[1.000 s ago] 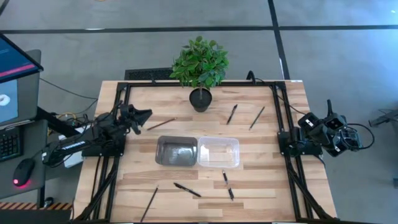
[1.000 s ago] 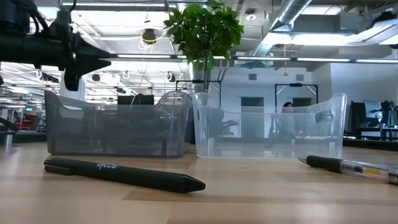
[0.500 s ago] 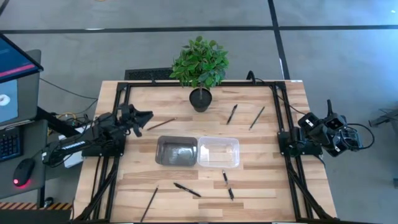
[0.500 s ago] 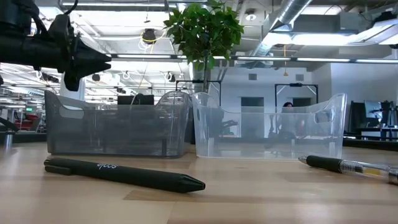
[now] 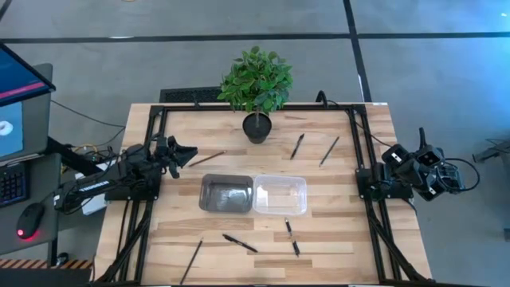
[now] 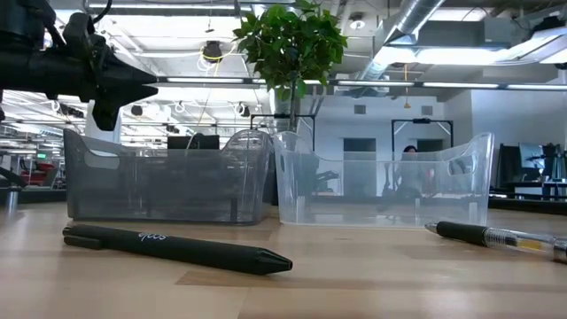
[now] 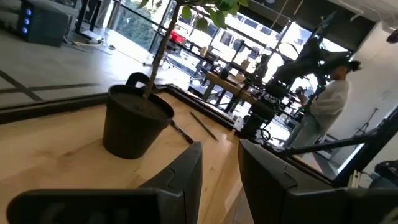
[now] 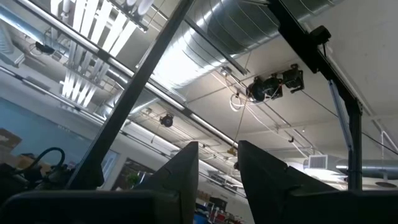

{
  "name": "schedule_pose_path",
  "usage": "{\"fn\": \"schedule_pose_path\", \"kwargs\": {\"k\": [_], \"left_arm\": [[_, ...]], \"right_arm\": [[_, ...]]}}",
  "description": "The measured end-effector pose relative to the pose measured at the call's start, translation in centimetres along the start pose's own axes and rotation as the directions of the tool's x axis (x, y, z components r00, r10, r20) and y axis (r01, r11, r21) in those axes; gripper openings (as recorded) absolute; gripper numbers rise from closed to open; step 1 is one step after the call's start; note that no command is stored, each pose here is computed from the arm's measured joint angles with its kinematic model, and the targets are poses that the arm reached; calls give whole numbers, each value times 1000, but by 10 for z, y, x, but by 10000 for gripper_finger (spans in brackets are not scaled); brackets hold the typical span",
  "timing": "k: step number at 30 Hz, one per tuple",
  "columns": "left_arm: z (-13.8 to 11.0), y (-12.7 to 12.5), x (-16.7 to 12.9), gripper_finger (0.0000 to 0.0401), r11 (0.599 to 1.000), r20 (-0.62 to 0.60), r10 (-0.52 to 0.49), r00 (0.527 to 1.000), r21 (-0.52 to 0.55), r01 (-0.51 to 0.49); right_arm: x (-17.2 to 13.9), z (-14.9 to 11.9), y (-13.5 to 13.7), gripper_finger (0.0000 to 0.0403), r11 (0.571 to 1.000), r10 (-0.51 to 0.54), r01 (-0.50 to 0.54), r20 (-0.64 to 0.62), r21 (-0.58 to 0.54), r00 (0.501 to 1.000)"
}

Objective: Sort pens & pencils
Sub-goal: Put the top right black pen into the transparent bin

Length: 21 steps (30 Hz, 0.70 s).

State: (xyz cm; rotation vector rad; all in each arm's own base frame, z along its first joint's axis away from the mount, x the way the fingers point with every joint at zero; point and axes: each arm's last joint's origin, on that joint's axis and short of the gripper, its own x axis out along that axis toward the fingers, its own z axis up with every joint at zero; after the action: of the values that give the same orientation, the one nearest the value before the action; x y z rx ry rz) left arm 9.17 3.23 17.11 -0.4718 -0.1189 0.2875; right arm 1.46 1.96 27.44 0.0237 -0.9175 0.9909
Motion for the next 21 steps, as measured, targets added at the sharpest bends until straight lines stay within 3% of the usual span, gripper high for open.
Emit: {"fn": "schedule_pose_path", "kwargs": {"k": [17, 21], "left_arm": [[0, 0, 0, 94, 999, -2, 3, 1000, 33, -3], [0, 0, 0, 94, 999, -3, 4, 1000, 54, -4]], "right_arm": [[0, 0, 0, 139, 1000, 0, 0, 0, -1, 1000], [0, 0, 0, 137, 998, -4, 4, 1, -59, 1000]]}}
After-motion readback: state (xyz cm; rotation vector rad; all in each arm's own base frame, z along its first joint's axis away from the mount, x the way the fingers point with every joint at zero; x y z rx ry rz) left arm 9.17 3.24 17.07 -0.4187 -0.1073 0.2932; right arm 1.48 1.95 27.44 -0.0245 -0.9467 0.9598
